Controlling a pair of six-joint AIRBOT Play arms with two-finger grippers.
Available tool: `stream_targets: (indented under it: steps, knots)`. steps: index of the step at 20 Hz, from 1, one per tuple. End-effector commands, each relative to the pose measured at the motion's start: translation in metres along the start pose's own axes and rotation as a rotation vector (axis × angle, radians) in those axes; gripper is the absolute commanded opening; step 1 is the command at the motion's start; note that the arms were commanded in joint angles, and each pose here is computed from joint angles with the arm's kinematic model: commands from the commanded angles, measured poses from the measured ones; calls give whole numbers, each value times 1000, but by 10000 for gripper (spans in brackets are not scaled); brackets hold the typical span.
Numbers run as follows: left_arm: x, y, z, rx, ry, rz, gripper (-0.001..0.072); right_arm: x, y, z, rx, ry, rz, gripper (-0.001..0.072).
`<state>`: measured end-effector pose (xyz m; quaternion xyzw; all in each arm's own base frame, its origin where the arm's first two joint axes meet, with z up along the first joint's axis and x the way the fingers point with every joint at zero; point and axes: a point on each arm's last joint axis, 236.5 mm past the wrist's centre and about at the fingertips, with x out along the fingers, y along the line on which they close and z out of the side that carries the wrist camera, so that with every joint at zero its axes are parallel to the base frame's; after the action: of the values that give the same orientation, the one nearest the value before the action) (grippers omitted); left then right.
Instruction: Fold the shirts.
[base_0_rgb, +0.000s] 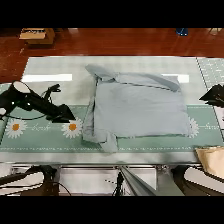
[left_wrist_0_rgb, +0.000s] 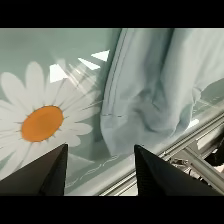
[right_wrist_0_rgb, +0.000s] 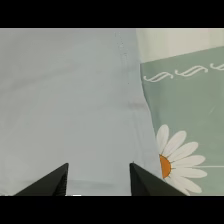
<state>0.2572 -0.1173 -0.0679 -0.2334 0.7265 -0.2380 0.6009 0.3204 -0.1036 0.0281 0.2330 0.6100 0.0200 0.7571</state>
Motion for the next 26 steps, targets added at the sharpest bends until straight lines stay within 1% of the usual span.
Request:
stream_targets:
  steps: [1,5,10,11,12,13,16,19,21,23,26]
  knots:
    - [31,7,-9,-17,-12,-13,485,6,0,-6,-4,-21,3,475]
    - [61,0,-4,10,15,-13,485,4,5,-11,-5,-2,21,475]
    - [83,-32,15,-6,-40,-133,476,-9,10,-11,-23,-39,5,475]
    - [84,-33,14,-3,-36,-135,309,-11,11,-12,-25,-42,5,475]
    - [84,-36,9,12,-14,-146,96,-13,11,-14,-26,-40,2,475]
    - [82,-39,2,46,11,-163,31,-13,7,-18,-27,-27,-20,475]
    - [74,-41,-5,55,41,-201,30,-9,-23,-42,7,64,-111,475]
    - [67,-36,-1,35,20,-209,31,15,-41,-83,114,166,-76,478]
    - [64,-35,0,27,18,-216,30,34,-52,-105,187,195,-54,581]
    - [64,-35,0,28,17,-216,30,49,-58,-119,223,197,-30,585]
    - [64,-36,0,44,15,-217,31,65,-67,-126,234,188,-39,576]
